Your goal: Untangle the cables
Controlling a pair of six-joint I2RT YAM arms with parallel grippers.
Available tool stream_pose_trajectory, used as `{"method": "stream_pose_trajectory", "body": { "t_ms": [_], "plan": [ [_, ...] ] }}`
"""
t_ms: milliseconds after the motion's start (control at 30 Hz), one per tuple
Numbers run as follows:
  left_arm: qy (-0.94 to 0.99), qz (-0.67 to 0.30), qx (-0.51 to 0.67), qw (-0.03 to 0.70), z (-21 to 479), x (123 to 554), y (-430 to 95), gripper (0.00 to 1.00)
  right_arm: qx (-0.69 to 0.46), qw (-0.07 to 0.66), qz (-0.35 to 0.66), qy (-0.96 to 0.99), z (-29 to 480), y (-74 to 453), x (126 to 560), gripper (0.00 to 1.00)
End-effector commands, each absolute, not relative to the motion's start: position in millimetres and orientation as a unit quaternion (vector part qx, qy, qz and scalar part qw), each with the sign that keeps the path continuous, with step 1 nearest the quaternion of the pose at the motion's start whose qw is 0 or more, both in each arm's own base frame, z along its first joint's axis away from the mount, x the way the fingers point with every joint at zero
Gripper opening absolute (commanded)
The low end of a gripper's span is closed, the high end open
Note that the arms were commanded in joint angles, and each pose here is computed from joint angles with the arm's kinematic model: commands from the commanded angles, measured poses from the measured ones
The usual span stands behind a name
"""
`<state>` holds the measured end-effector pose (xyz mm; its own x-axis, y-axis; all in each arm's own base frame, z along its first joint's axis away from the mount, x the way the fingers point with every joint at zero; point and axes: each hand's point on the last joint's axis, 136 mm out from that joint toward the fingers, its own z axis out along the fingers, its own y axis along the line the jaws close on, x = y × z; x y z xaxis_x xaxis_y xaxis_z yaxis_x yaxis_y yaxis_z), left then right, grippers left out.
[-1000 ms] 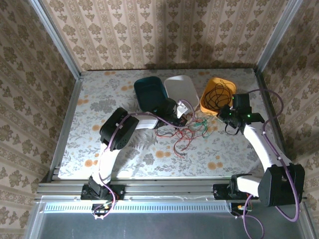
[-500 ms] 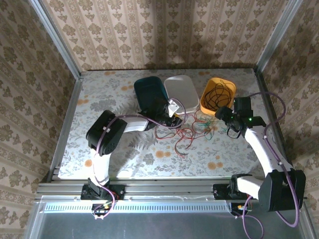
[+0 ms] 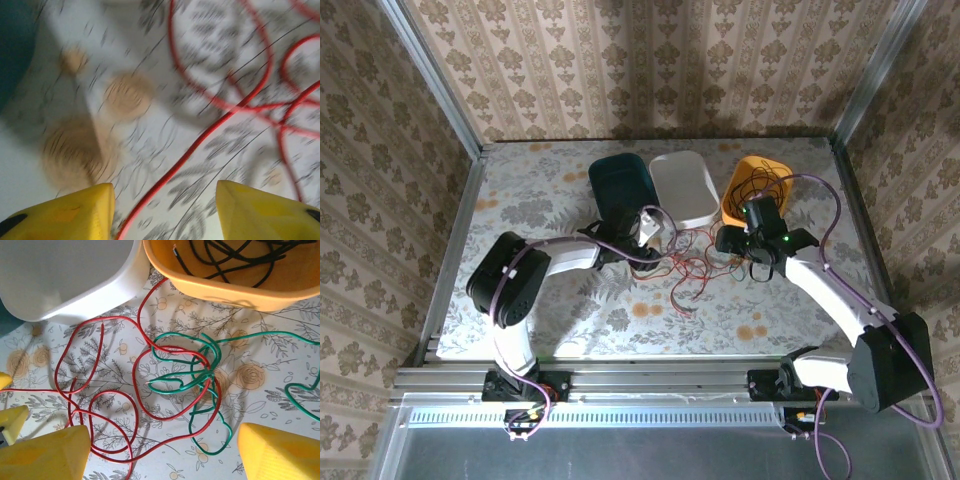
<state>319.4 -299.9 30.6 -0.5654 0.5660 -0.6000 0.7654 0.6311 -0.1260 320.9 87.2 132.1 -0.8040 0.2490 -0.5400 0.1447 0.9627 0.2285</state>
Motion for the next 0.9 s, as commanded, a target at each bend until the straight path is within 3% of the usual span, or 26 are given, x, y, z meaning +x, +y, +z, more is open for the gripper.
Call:
{"method": "stream_pose_trajectory", "body": {
  "t_ms": [0,233,367,433,533,700,867],
  "plan": [
    [0.877,-0.147,0.376,0.26,28.2,328.8,-281.2,0.57,0.087,0.316,0.106,0.939,147.9,96.8,335.5,0.78],
    [0.876,-0.117,0.41,0.226,11.6,325.7,-280.2,0.51,0.092,0.322,0.109,0.936,150.3,95.9,334.7,0.77],
    [0.857,-0.115,0.451,0.222,14.9,309.0,-286.6,0.14,0.101,0.324,0.106,0.935,146.9,92.5,332.7,0.76],
    [0.847,-0.113,0.463,0.236,24.7,306.6,-291.1,0.0,0.106,0.324,0.106,0.934,145.6,92.0,334.5,0.76],
    [0.83,-0.13,0.46,0.287,62.4,310.5,-303.2,0.0,0.116,0.32,0.106,0.934,141.3,90.8,337.3,0.76],
    [0.753,-0.234,0.465,0.403,179.4,302.2,-326.8,0.0,0.142,0.31,0.103,0.934,133.0,83.2,340.2,0.76],
    [0.708,-0.264,0.471,0.455,269.1,303.1,-320.4,0.0,0.156,0.314,0.103,0.931,134.6,76.5,342.1,0.77]
  ]
}}
